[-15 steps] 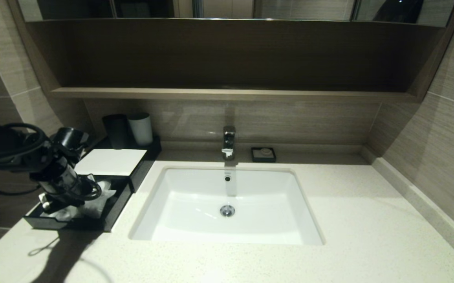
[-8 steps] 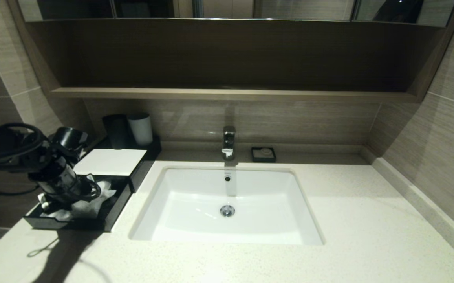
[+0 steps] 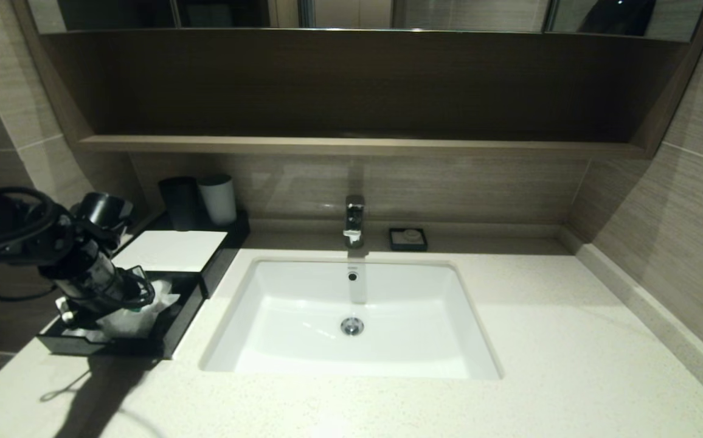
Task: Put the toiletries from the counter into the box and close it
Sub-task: Place the bathroom toiletry into the drawer
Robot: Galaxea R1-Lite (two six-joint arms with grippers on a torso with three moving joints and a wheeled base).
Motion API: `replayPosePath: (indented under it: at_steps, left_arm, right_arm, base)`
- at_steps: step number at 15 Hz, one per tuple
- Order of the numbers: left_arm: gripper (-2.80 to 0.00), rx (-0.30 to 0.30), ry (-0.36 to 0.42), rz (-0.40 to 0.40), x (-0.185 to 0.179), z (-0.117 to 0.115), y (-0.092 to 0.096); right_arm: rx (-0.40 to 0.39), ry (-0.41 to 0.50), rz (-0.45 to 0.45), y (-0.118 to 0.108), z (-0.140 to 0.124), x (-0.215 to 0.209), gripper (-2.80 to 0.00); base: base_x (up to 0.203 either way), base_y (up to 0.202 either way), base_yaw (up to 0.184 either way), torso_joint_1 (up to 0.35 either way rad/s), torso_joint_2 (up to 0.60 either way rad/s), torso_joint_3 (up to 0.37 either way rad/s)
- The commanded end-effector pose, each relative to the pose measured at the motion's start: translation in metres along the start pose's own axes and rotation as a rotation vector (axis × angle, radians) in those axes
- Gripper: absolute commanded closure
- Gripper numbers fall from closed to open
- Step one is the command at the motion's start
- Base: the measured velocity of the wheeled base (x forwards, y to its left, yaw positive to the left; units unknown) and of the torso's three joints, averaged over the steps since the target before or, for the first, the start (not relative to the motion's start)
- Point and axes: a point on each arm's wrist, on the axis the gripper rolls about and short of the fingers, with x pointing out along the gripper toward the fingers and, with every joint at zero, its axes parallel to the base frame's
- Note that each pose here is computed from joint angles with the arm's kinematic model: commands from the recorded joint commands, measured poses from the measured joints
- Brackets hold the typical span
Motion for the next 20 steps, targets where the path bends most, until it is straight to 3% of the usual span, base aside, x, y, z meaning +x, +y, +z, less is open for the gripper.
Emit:
replayPosePath:
  at_steps: [1, 6, 20]
  left_arm:
    - [-2.80, 0.015, 0.015, 0.001, 0.001, -0.007, -0.002]
    - [-2.80, 0.036, 0.036, 0.001, 0.004, -0.013, -0.007]
    - [-2.80, 0.002, -0.084, -0.071, -0.033, -0.002, -0.005]
  right_arm:
    - [0.000, 0.001, 0.000, 0.000, 0.000, 0.000, 0.00]
    - [0.000, 0.001, 0.000, 0.000, 0.000, 0.000, 0.00]
    - [0.000, 0.001, 0.000, 0.000, 0.000, 0.000, 0.00]
  base:
    - [0.000, 0.000, 0.000, 0.000, 0.00, 0.000]
    - [0.000, 0.000, 0.000, 0.000, 0.00, 0.000]
    - [0.000, 0.000, 0.000, 0.000, 0.00, 0.000]
